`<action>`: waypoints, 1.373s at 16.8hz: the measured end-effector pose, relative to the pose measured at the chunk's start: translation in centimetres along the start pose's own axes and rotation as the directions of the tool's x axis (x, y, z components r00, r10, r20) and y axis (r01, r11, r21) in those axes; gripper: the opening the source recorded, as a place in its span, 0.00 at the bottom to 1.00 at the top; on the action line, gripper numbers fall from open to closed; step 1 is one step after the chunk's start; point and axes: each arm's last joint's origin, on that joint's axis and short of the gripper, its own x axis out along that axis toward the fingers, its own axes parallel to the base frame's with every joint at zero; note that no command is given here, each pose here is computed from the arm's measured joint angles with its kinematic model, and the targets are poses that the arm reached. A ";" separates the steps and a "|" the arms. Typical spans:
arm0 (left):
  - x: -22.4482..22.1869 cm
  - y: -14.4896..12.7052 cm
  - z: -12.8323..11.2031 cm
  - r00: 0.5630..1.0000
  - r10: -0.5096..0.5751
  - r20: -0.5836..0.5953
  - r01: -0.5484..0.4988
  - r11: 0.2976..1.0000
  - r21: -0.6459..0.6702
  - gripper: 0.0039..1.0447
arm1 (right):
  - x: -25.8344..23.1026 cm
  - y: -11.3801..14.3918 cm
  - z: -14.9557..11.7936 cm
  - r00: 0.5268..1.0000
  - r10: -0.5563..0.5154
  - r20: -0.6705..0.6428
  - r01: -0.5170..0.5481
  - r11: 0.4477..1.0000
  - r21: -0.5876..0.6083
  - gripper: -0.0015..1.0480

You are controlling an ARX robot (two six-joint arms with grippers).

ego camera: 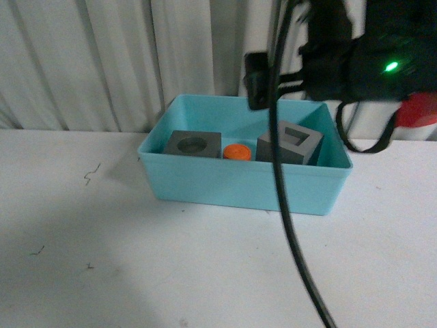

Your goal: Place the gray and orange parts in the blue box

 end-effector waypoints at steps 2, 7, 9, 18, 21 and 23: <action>0.0 0.0 0.0 1.000 0.000 0.000 0.000 1.000 0.000 0.94 | -6.7 -1.3 1.8 0.996 -0.071 0.053 0.071 0.997 0.009 0.94; 0.0 0.0 0.0 1.000 0.000 0.000 0.000 1.000 0.000 0.94 | -14.1 -2.0 -0.2 0.981 -0.194 0.018 0.192 0.978 0.081 0.94; 0.0 0.0 0.0 1.000 0.000 0.000 0.000 1.000 0.000 0.94 | -15.6 -2.0 -0.8 0.971 -0.238 0.004 0.237 0.966 0.107 0.94; 0.0 0.0 0.0 1.000 0.000 0.000 0.000 1.000 0.000 0.94 | -25.5 3.2 -10.9 0.893 -0.448 0.027 0.408 0.835 0.370 0.71; 0.0 0.0 0.0 1.000 0.000 0.001 0.000 1.000 0.000 0.94 | -28.1 2.4 -9.4 0.841 -0.461 0.283 0.427 0.887 0.174 0.38; 0.0 0.0 0.0 1.000 0.000 0.000 0.000 1.000 0.000 0.94 | -28.7 2.1 -10.3 0.858 -0.459 0.229 0.442 0.889 0.122 0.16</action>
